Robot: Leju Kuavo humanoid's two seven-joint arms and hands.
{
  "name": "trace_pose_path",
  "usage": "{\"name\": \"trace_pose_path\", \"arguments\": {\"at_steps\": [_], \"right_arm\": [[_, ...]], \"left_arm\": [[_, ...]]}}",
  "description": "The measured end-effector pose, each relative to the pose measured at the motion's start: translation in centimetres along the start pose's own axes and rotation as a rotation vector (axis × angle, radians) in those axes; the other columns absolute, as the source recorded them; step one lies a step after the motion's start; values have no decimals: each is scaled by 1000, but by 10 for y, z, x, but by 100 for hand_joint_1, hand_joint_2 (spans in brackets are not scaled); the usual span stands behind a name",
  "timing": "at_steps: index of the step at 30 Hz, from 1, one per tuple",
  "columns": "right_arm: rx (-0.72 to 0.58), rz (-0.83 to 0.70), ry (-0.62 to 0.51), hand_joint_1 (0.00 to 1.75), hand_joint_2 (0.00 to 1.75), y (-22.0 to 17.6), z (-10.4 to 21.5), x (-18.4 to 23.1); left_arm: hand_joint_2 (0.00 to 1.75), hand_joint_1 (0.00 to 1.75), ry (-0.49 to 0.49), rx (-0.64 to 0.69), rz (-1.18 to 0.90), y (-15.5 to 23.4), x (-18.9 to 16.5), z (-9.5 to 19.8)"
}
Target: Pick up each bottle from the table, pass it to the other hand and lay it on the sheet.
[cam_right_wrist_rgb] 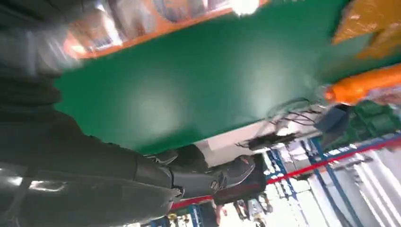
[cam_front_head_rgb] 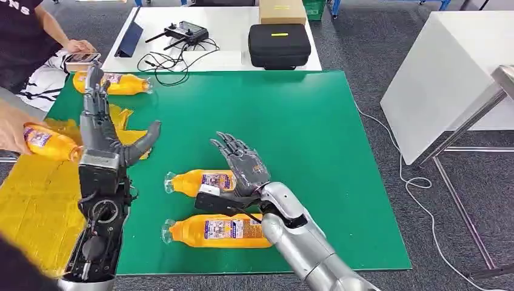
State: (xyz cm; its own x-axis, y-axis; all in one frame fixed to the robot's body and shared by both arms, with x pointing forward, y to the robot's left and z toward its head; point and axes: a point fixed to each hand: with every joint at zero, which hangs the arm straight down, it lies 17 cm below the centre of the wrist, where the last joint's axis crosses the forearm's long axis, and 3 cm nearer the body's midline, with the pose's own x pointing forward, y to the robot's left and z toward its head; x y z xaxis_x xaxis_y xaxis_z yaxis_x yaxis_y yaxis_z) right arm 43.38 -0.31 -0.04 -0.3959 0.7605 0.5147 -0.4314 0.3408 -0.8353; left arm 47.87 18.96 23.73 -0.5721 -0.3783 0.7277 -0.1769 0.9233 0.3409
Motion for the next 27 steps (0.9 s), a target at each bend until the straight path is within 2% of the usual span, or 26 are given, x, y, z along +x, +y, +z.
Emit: {"name": "trace_pose_path", "arguments": {"at_steps": [9, 21, 27], "right_arm": [[113, 118, 191, 0, 175, 27, 10, -46], [150, 152, 229, 0, 175, 35, 15, -59], [215, 168, 314, 0, 175, 46, 24, -77]], "left_arm": [[175, 0, -66, 47, 185, 11, 46, 0], [175, 0, -99, 70, 209, 18, 63, 0], [175, 0, -110, 88, 215, 20, 70, 1]]}}
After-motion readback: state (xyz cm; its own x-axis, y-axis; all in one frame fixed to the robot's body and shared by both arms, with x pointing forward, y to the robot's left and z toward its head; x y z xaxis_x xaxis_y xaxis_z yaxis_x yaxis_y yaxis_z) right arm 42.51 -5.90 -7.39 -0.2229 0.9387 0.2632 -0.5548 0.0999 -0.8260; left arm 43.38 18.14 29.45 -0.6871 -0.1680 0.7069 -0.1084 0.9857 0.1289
